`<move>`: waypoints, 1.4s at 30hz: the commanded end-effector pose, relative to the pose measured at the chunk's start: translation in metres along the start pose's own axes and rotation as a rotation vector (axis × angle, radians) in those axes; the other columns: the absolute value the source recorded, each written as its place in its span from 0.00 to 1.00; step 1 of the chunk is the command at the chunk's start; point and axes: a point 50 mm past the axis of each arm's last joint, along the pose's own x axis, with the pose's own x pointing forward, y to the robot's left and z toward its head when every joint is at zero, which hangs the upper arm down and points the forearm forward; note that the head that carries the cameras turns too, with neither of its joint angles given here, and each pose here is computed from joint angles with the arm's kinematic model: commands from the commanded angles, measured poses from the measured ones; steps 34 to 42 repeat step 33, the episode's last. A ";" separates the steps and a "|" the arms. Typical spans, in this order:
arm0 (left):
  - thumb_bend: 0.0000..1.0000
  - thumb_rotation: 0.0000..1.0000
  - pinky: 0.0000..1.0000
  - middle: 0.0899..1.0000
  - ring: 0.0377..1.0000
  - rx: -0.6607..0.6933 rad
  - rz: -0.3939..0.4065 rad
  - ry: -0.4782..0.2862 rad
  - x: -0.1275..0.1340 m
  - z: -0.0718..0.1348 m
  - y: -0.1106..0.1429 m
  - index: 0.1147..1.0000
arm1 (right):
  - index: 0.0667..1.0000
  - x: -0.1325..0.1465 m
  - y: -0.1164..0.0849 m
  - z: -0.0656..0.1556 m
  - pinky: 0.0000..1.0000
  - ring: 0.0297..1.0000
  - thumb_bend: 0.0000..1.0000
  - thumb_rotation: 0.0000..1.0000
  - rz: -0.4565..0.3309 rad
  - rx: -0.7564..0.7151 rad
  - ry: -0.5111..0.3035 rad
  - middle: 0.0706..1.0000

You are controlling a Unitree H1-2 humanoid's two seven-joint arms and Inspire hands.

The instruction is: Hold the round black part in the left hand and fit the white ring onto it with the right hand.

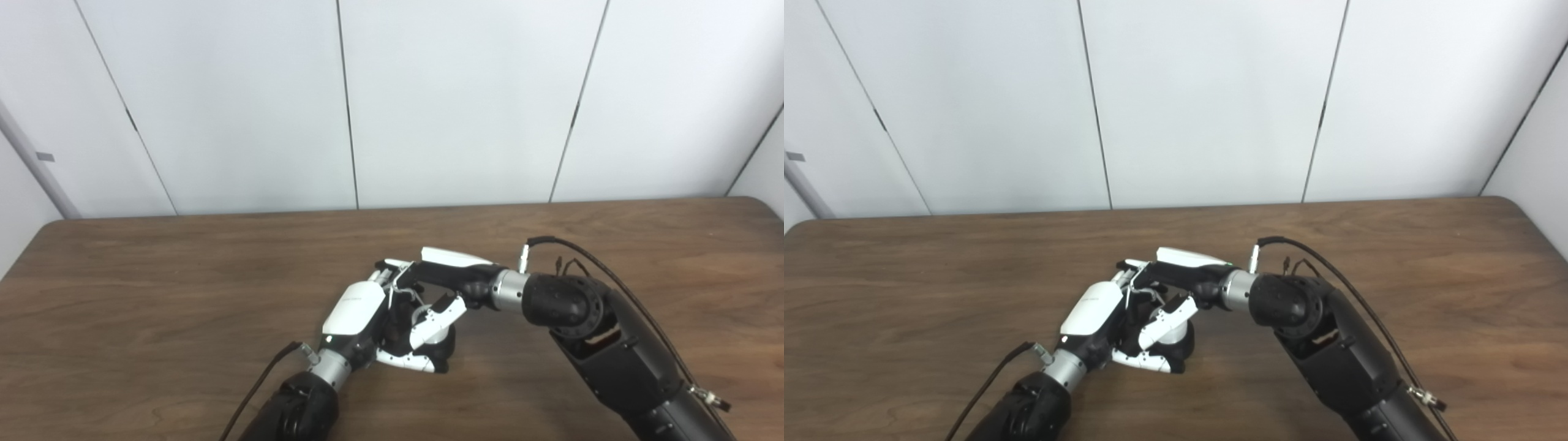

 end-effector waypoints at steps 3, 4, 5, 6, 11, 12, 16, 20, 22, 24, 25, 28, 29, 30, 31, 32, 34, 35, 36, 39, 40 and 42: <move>0.52 0.05 1.00 0.89 1.00 -0.066 -0.141 0.075 -0.036 -0.012 -0.060 0.41 | 1.00 -0.012 -0.022 0.013 0.89 1.00 1.00 0.76 -0.181 0.108 -0.153 1.00; 0.52 0.05 1.00 0.88 1.00 -0.065 -0.140 0.076 -0.036 -0.012 -0.060 0.41 | 1.00 -0.018 -0.024 0.010 0.91 1.00 1.00 0.80 -0.233 0.125 -0.170 1.00; 0.52 0.05 1.00 0.88 1.00 -0.064 -0.140 0.077 -0.035 -0.012 -0.060 0.41 | 1.00 -0.023 -0.025 0.008 0.96 1.00 1.00 0.86 -0.266 0.133 -0.180 1.00; 0.52 0.05 1.00 0.88 1.00 -0.062 -0.140 0.078 -0.035 -0.013 -0.060 0.41 | 1.00 -0.033 -0.026 0.004 0.98 1.00 1.00 0.88 -0.320 0.152 -0.195 1.00; 0.52 0.05 1.00 0.88 1.00 -0.050 -0.136 0.086 -0.035 -0.017 -0.059 0.41 | 1.00 -0.076 -0.022 -0.014 0.86 1.00 0.91 0.92 -0.483 0.201 -0.201 1.00; 0.52 0.05 1.00 0.87 1.00 -0.048 -0.132 0.085 -0.035 -0.018 -0.059 0.41 | 1.00 -0.087 -0.019 -0.019 0.88 1.00 0.89 0.89 -0.514 0.220 -0.197 1.00; 0.52 0.05 1.00 0.87 1.00 -0.043 -0.127 0.089 -0.037 -0.023 -0.059 0.41 | 1.00 -0.123 0.000 -0.038 0.88 1.00 0.88 0.82 -0.589 0.293 -0.168 1.00; 0.52 0.05 1.00 0.87 1.00 -0.045 -0.126 0.095 -0.038 -0.026 -0.058 0.41 | 1.00 -0.148 0.018 -0.055 0.89 1.00 0.88 0.81 -0.655 0.319 -0.136 1.00; 0.52 0.05 1.00 0.87 1.00 -0.037 -0.125 0.101 -0.038 -0.029 -0.058 0.41 | 0.98 -0.164 0.031 -0.068 0.86 0.99 0.85 0.80 -0.704 0.333 -0.102 1.00; 0.52 0.05 1.00 0.86 1.00 -0.034 -0.123 0.103 -0.038 -0.030 -0.057 0.41 | 0.96 -0.176 0.041 -0.078 0.82 0.97 0.84 0.79 -0.741 0.346 -0.058 0.99; 0.52 0.05 1.00 0.87 1.00 -0.035 -0.121 0.103 -0.038 -0.031 -0.057 0.41 | 0.95 -0.180 0.045 -0.081 0.81 0.96 0.83 0.78 -0.752 0.352 -0.041 0.99; 0.52 0.05 1.00 0.87 1.00 -0.039 -0.114 0.106 -0.038 -0.032 -0.056 0.41 | 0.97 -0.190 0.061 -0.088 0.81 0.95 0.77 0.77 -0.764 0.358 0.005 0.99; 0.52 0.05 1.00 0.87 1.00 -0.041 -0.113 0.109 -0.038 -0.033 -0.056 0.41 | 0.97 -0.194 0.067 -0.091 0.81 0.94 0.73 0.78 -0.762 0.363 0.021 1.00; 0.52 0.05 1.00 0.87 1.00 -0.042 -0.113 0.111 -0.038 -0.033 -0.055 0.41 | 0.98 -0.196 0.072 -0.092 0.81 0.95 0.72 0.79 -0.760 0.372 0.032 1.00; 0.52 0.05 1.00 0.87 1.00 -0.043 -0.113 0.114 -0.038 -0.033 -0.055 0.41 | 0.98 -0.199 0.078 -0.094 0.81 0.95 0.71 0.79 -0.755 0.380 0.046 1.00; 0.52 0.05 1.00 0.87 1.00 -0.042 -0.113 0.115 -0.038 -0.034 -0.055 0.41 | 0.98 -0.201 0.083 -0.095 0.80 0.95 0.71 0.79 -0.749 0.385 0.058 1.00; 0.52 0.05 1.00 0.87 1.00 -0.041 -0.113 0.116 -0.038 -0.034 -0.055 0.41 | 0.98 -0.203 0.088 -0.096 0.79 0.95 0.71 0.79 -0.742 0.390 0.076 1.00; 0.52 0.05 1.00 0.87 1.00 -0.041 -0.113 0.116 -0.038 -0.034 -0.055 0.41 | 0.98 -0.203 0.088 -0.096 0.79 0.95 0.71 0.79 -0.742 0.390 0.076 1.00; 0.52 0.05 1.00 0.87 1.00 -0.041 -0.113 0.116 -0.038 -0.034 -0.055 0.41 | 0.98 -0.203 0.088 -0.096 0.79 0.95 0.71 0.79 -0.742 0.390 0.076 1.00; 0.52 0.05 1.00 0.87 1.00 -0.041 -0.113 0.116 -0.038 -0.034 -0.055 0.41 | 0.98 -0.203 0.088 -0.096 0.79 0.95 0.71 0.79 -0.742 0.390 0.076 1.00; 0.52 0.05 1.00 0.87 1.00 -0.041 -0.113 0.116 -0.038 -0.034 -0.055 0.41 | 0.98 -0.203 0.088 -0.096 0.79 0.95 0.71 0.79 -0.742 0.390 0.076 1.00; 0.52 0.05 1.00 0.87 1.00 -0.041 -0.113 0.116 -0.038 -0.034 -0.055 0.41 | 0.98 -0.203 0.088 -0.096 0.79 0.95 0.71 0.79 -0.742 0.390 0.076 1.00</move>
